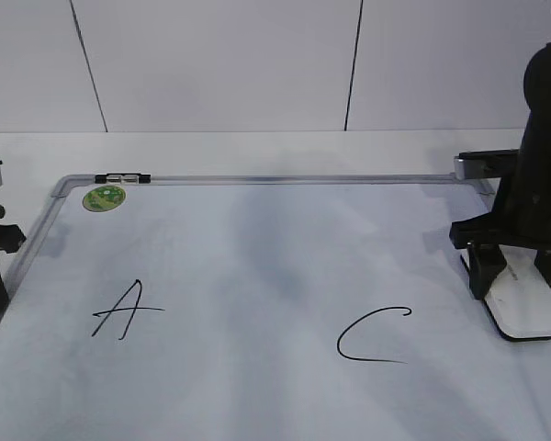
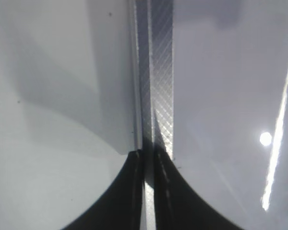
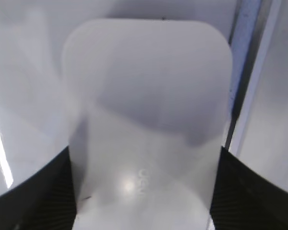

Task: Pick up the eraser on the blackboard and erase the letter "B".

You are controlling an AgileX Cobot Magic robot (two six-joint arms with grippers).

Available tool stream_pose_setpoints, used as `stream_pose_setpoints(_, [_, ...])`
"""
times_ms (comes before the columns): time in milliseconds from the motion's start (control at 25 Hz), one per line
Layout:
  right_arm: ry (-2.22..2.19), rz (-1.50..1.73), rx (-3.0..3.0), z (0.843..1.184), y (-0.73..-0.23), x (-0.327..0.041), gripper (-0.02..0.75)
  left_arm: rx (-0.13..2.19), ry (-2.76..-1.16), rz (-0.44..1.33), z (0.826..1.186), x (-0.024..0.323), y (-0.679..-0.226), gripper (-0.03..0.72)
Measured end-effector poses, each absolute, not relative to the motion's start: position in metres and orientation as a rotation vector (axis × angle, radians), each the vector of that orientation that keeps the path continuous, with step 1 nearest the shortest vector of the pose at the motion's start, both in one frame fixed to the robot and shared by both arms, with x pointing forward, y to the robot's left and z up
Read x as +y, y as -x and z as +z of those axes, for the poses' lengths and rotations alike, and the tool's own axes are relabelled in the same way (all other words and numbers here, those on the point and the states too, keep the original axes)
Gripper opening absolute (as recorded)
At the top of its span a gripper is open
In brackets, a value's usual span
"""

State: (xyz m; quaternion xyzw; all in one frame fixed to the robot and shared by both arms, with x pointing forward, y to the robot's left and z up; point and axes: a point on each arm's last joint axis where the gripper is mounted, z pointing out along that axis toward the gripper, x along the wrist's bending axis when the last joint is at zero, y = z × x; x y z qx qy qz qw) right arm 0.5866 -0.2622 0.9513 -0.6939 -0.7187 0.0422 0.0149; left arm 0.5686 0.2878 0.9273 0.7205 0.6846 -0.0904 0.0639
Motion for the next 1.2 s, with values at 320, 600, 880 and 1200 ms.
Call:
stream_pose_setpoints(320, [2.175, 0.144, -2.225, 0.9497, -0.5869, -0.2628, 0.525, 2.068, -2.174, -0.274, 0.9273, 0.2877, -0.5686, 0.013])
stream_pose_setpoints(600, [2.179, 0.146, -2.223, 0.9497, -0.5869, -0.263, 0.525, 2.068, -2.174, -0.274, 0.9273, 0.2877, -0.5686, 0.013])
stream_pose_setpoints(880, [2.184, 0.153, -2.253, 0.9497, -0.5883, -0.2649, 0.525, 2.068, -2.174, -0.275, 0.9273, 0.2876, -0.5685, 0.013])
stream_pose_setpoints(1200, [2.205, 0.152, -2.245, 0.9496, -0.5889, -0.2653, 0.536, 2.068, -2.174, -0.275, 0.9273, 0.2876, -0.5685, 0.013])
